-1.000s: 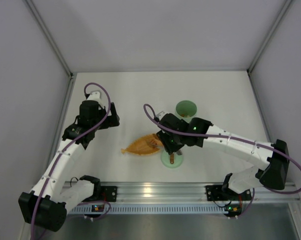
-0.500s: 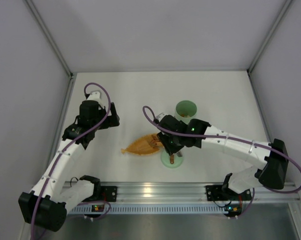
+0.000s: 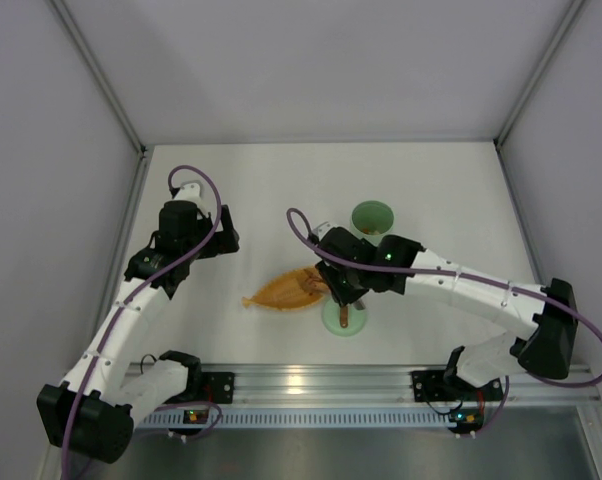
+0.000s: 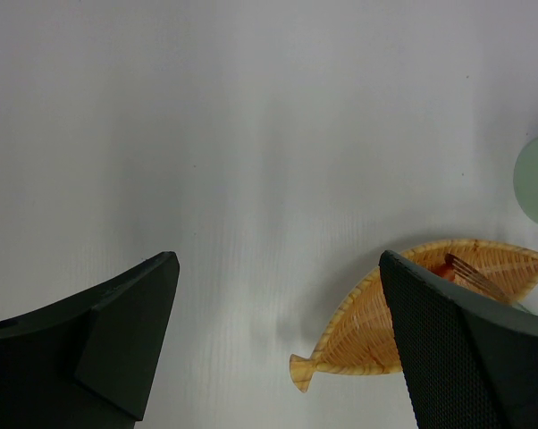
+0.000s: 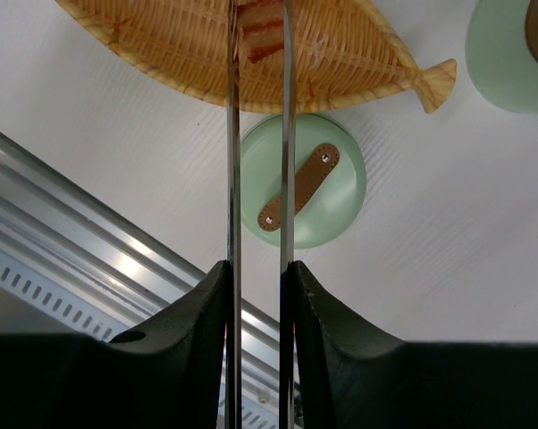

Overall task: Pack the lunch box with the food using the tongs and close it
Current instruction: Pick up the fake food from the plate, then place the fake food in the packing box.

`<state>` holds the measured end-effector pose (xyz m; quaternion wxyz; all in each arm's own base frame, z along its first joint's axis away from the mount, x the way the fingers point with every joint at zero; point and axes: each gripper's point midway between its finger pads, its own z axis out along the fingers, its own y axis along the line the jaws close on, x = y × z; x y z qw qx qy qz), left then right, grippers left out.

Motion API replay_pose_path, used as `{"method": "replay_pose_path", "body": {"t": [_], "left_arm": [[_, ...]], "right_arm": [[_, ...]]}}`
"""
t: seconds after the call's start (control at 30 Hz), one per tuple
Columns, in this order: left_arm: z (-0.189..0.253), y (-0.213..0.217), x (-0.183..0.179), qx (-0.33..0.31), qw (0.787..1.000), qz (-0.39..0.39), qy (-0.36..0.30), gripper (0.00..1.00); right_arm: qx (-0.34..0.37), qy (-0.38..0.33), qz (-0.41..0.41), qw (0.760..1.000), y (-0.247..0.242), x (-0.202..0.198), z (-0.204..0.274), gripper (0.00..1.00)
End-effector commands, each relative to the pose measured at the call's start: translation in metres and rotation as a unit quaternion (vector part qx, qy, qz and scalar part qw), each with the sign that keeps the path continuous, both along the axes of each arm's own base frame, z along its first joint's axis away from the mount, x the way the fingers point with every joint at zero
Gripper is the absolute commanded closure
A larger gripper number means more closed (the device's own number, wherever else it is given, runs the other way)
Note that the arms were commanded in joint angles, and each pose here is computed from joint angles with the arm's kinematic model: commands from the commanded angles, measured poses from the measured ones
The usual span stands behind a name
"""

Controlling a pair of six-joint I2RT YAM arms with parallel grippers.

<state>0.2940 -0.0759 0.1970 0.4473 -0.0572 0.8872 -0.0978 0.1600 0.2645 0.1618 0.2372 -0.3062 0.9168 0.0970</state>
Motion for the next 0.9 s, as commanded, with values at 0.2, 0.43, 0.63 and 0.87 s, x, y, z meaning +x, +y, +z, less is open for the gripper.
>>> {"method": "replay_pose_path", "body": {"t": [0.2, 0.43, 0.63, 0.87], "left_arm": [[0.011, -0.001, 0.005, -0.004, 1.000, -0.001, -0.018, 0.01], [0.010, -0.001, 0.005, -0.004, 1.000, -0.001, -0.017, 0.01], [0.011, -0.002, 0.005, -0.006, 1.000, -0.002, -0.017, 0.01], [0.010, -0.002, 0.005, -0.005, 1.000, -0.003, -0.017, 0.01]], "right_arm": [[0.052, -0.083, -0.025, 0.995, -0.011, 0.015, 0.080, 0.75], [0.060, -0.119, -0.059, 0.989, -0.037, 0.028, 0.112, 0.74], [0.063, -0.146, -0.096, 0.983, -0.069, 0.038, 0.137, 0.74], [0.056, -0.168, -0.144, 0.974, -0.107, 0.049, 0.152, 0.74]]}}
